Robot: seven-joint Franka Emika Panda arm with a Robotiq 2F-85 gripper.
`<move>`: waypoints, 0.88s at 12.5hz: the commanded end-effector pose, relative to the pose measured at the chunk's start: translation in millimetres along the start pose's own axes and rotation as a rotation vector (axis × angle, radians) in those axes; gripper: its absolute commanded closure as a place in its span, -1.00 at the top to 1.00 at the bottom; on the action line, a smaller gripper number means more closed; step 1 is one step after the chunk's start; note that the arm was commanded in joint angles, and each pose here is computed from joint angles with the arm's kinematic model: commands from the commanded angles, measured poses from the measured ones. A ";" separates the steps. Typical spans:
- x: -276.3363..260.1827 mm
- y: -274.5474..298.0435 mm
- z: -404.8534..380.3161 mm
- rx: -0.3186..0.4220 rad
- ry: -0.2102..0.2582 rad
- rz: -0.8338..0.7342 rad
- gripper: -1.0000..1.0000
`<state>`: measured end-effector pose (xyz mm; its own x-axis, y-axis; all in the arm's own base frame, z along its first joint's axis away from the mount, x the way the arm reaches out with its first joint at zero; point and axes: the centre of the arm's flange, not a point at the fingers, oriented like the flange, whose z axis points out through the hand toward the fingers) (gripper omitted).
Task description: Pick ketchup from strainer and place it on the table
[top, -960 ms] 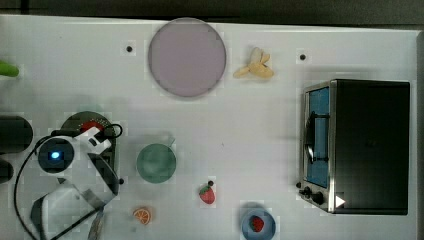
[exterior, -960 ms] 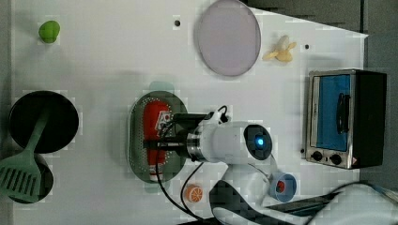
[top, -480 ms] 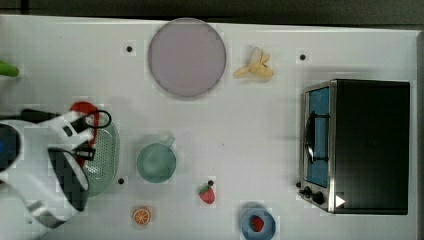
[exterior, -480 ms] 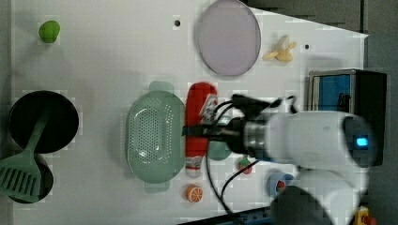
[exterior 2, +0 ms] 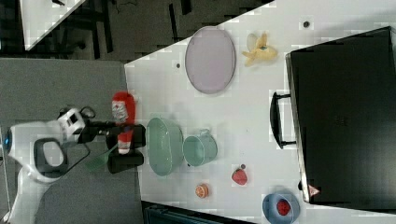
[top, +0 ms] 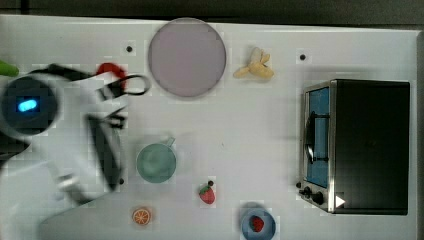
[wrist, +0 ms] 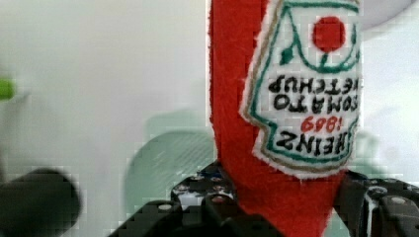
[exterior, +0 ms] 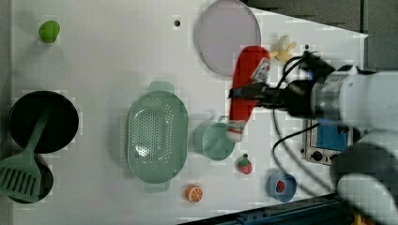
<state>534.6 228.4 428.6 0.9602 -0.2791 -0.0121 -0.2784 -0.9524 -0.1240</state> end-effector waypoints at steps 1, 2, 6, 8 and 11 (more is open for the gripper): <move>69.0 115.0 13.7 -0.038 -0.027 0.083 0.17; 80.6 140.3 12.1 -0.043 -0.022 0.131 0.17; 90.3 226.6 36.4 -0.085 -0.074 0.251 0.17; 77.3 253.4 63.6 -0.105 -0.122 0.256 0.17; 58.8 270.6 104.8 -0.103 -0.099 0.273 0.17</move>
<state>511.6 -87.0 281.5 0.7395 -0.6576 -0.1438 -0.6621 -0.7491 0.0214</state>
